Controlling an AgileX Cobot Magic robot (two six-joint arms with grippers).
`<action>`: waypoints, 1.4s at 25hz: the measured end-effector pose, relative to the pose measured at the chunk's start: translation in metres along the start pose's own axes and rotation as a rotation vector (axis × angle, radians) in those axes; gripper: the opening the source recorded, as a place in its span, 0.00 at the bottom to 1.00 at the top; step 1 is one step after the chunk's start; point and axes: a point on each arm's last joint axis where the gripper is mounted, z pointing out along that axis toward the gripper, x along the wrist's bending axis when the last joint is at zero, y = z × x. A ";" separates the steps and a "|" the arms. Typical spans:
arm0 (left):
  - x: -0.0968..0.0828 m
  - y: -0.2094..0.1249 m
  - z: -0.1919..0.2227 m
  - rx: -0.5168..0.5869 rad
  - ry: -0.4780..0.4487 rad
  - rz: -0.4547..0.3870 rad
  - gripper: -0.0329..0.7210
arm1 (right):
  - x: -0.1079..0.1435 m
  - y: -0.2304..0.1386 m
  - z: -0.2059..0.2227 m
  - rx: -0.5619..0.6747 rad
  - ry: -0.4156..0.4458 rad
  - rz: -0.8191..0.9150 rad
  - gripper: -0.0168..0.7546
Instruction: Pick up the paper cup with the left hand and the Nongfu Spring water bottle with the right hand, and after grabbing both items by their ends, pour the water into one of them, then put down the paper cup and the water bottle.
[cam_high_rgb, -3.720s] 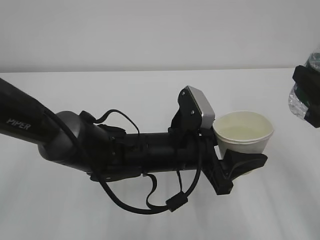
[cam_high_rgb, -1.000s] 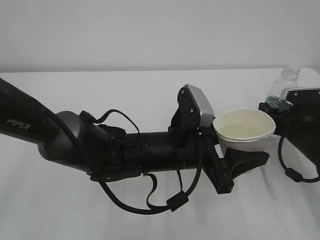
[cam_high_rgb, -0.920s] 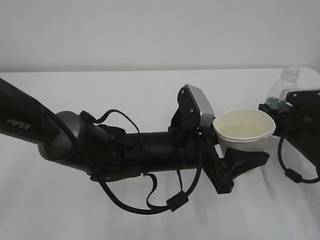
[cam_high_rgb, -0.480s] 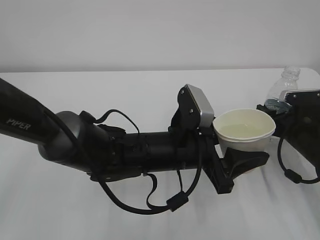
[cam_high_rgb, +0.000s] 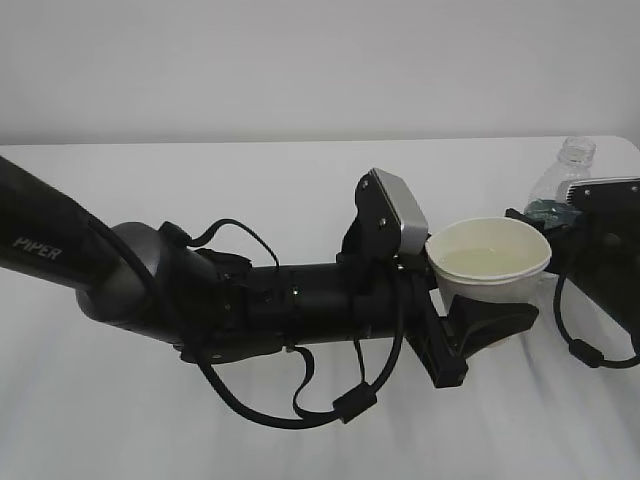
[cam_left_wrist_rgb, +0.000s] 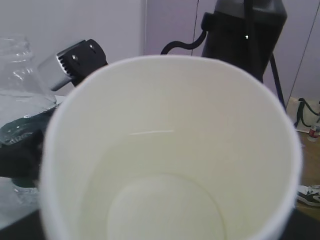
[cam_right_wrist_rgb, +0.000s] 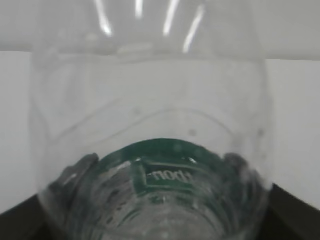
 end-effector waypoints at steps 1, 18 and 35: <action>0.000 0.000 0.000 0.000 0.000 0.000 0.65 | 0.000 0.000 0.000 0.000 0.000 0.000 0.77; 0.000 0.000 0.000 0.000 0.000 0.000 0.65 | 0.005 -0.005 -0.006 0.018 0.046 0.028 0.78; 0.000 0.001 0.000 -0.007 -0.003 0.000 0.65 | 0.007 0.002 -0.047 0.056 0.048 0.035 0.78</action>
